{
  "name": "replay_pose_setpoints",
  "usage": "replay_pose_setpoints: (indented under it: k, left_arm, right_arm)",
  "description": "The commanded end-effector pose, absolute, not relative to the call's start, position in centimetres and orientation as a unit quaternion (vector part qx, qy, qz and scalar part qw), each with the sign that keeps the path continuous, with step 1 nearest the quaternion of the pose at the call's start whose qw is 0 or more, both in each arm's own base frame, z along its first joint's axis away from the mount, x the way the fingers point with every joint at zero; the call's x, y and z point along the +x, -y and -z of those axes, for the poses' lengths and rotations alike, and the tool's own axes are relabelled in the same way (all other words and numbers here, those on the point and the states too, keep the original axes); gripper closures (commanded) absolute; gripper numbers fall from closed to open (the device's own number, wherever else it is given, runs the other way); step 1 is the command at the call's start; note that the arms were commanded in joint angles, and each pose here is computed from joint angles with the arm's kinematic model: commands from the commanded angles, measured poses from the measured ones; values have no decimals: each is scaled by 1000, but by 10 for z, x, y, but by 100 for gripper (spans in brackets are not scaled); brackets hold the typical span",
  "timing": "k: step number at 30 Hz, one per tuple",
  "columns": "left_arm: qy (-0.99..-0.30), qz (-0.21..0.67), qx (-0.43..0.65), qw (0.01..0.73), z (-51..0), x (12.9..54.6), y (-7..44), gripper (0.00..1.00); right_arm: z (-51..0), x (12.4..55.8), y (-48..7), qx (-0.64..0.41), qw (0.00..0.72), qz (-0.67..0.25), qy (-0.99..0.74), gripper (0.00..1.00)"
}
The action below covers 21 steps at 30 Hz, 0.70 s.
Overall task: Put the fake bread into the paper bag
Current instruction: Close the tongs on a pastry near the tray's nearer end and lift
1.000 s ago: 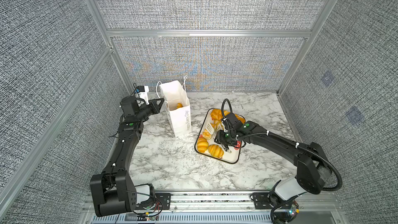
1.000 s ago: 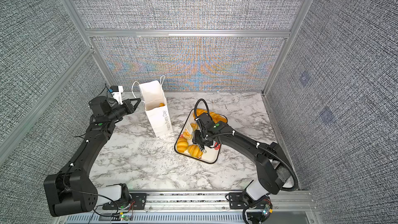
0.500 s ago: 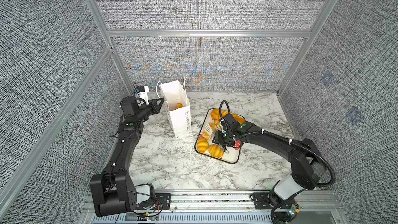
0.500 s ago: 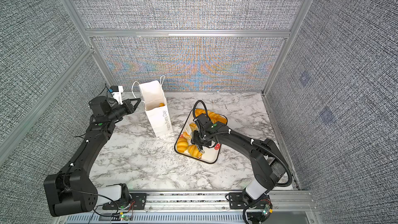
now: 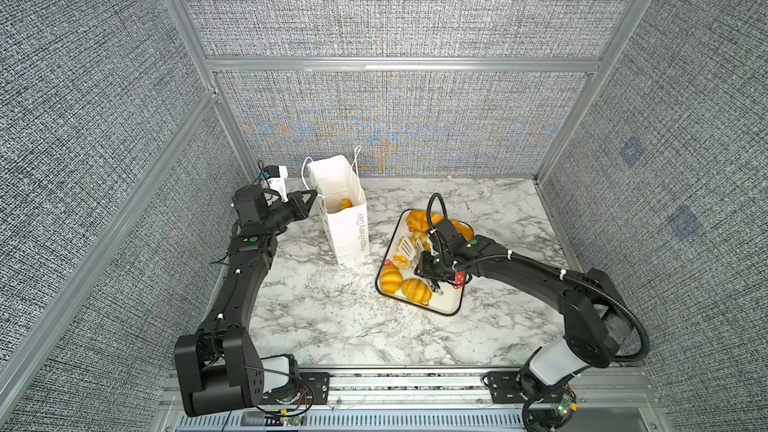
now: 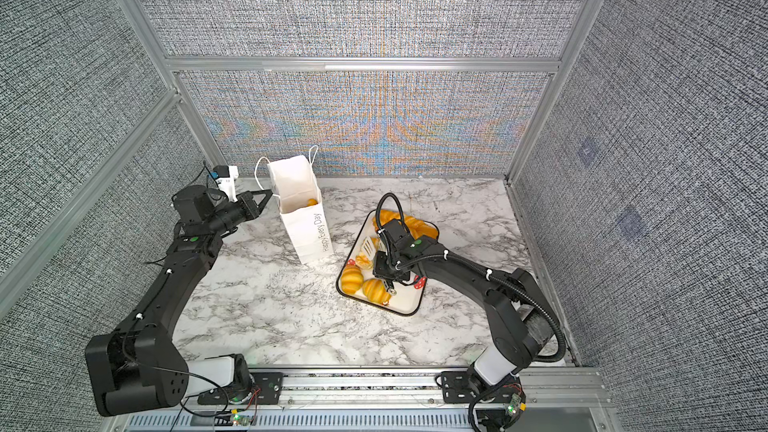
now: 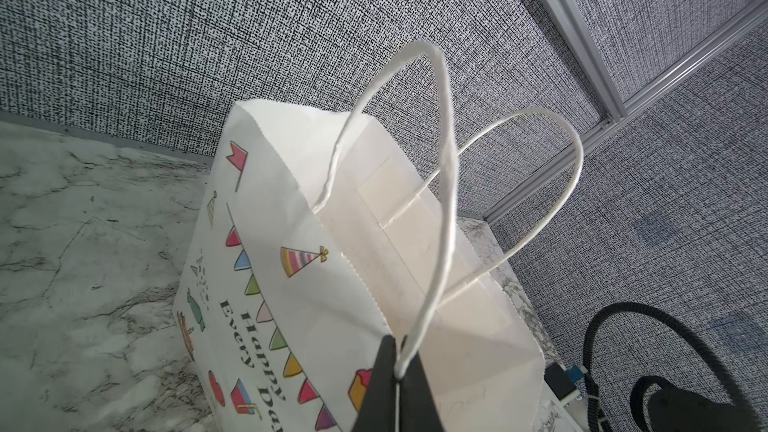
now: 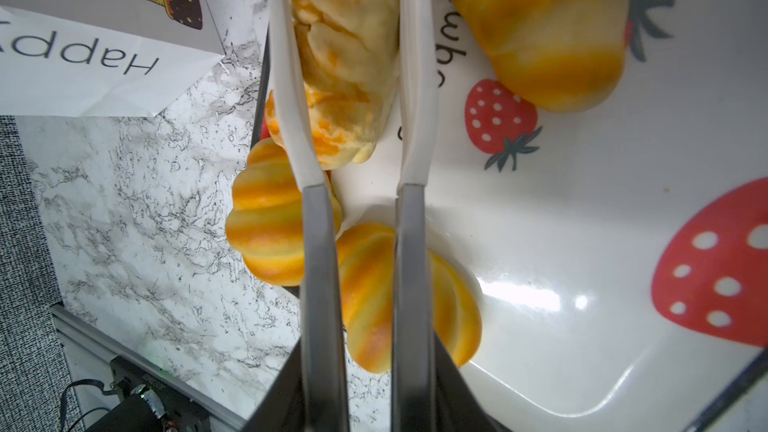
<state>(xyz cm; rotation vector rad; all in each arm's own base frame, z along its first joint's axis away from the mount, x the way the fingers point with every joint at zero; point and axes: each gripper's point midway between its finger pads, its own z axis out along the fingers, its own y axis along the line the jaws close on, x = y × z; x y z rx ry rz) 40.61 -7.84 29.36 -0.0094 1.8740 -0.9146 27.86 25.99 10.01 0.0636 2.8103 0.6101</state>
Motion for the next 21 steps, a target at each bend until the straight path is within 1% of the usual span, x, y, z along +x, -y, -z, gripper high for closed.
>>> replay_pose_setpoints:
  k: [1, 9, 21]
  left_arm:
    - [-771, 377, 3, 513, -297, 407, 78, 100]
    - [-772, 378, 2, 511, -295, 408, 78, 100]
    - [-773, 377, 2, 511, -295, 409, 78, 100]
  right_arm:
    - [-106, 281, -257, 26, 144, -212, -966, 68]
    - [-135, 284, -249, 22, 177, -217, -960, 68]
    - [-205, 300, -250, 2, 248, -244, -938, 68]
